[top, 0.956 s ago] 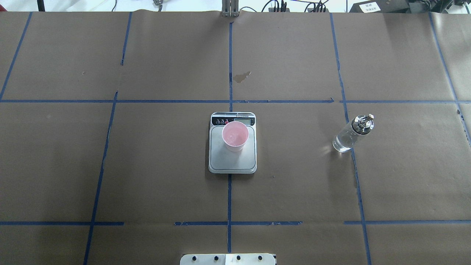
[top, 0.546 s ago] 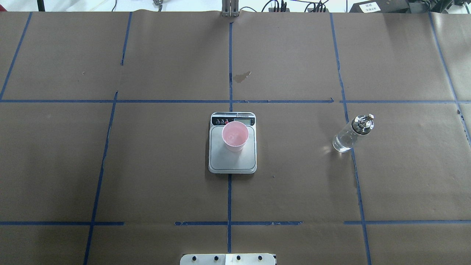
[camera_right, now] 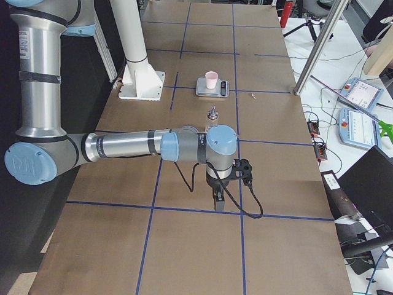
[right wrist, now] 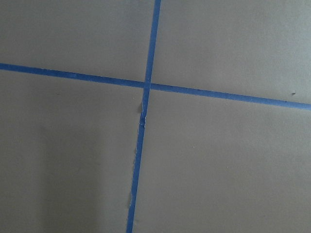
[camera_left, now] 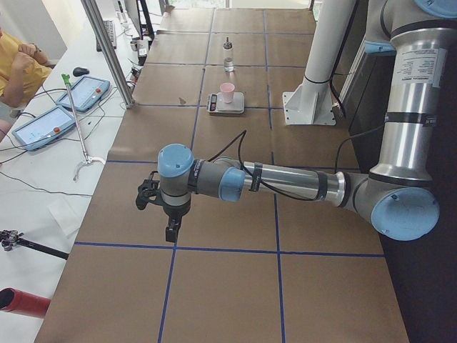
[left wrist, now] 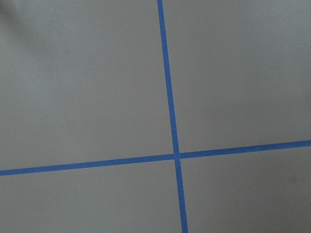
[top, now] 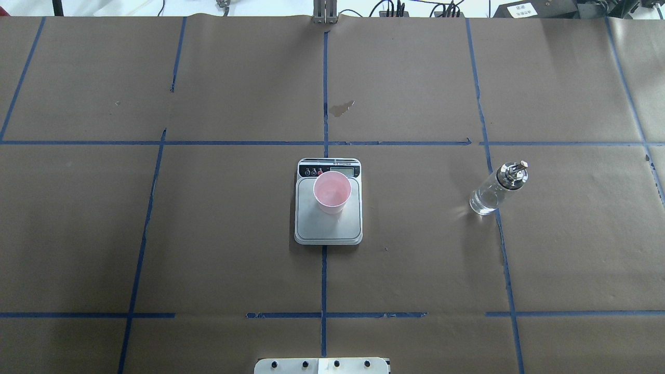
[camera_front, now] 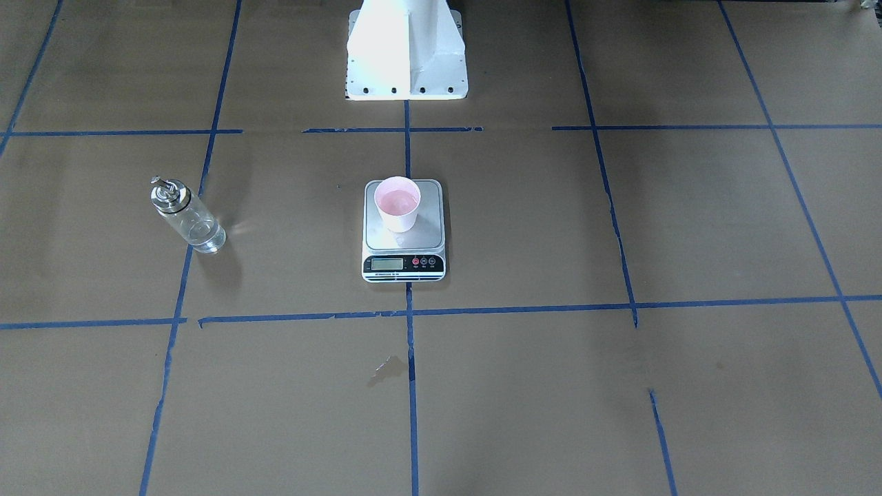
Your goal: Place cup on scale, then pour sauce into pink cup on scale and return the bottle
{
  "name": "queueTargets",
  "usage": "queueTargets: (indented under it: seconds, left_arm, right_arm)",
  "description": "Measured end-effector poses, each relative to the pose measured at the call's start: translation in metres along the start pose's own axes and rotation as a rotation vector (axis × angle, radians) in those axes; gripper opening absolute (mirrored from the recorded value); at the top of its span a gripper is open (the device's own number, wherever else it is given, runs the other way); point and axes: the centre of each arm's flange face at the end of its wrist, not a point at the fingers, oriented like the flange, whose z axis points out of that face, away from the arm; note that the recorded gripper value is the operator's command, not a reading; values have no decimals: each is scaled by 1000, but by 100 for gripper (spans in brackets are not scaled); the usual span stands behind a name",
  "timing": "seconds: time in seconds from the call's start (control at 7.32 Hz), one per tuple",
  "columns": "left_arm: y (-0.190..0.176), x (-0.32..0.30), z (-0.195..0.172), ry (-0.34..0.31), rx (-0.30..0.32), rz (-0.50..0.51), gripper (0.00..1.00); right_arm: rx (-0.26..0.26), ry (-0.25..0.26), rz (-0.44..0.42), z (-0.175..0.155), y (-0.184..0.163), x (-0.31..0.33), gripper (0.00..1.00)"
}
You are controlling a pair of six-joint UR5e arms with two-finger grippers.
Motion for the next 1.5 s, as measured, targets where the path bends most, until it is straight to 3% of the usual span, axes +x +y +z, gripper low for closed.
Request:
queueTargets:
  seconds: [0.27, 0.82, 1.5]
  left_arm:
    - [5, 16, -19, 20, -39, -23, 100]
    - [4, 10, -10, 28, -64, 115, 100]
    - [1, -17, 8, 0, -71, 80, 100]
  right_arm:
    - [-7, -18, 3, 9, 7, 4, 100]
    - [-40, -51, 31, 28, 21, 14, 100]
    - [-50, -80, 42, 35, 24, 17, 100]
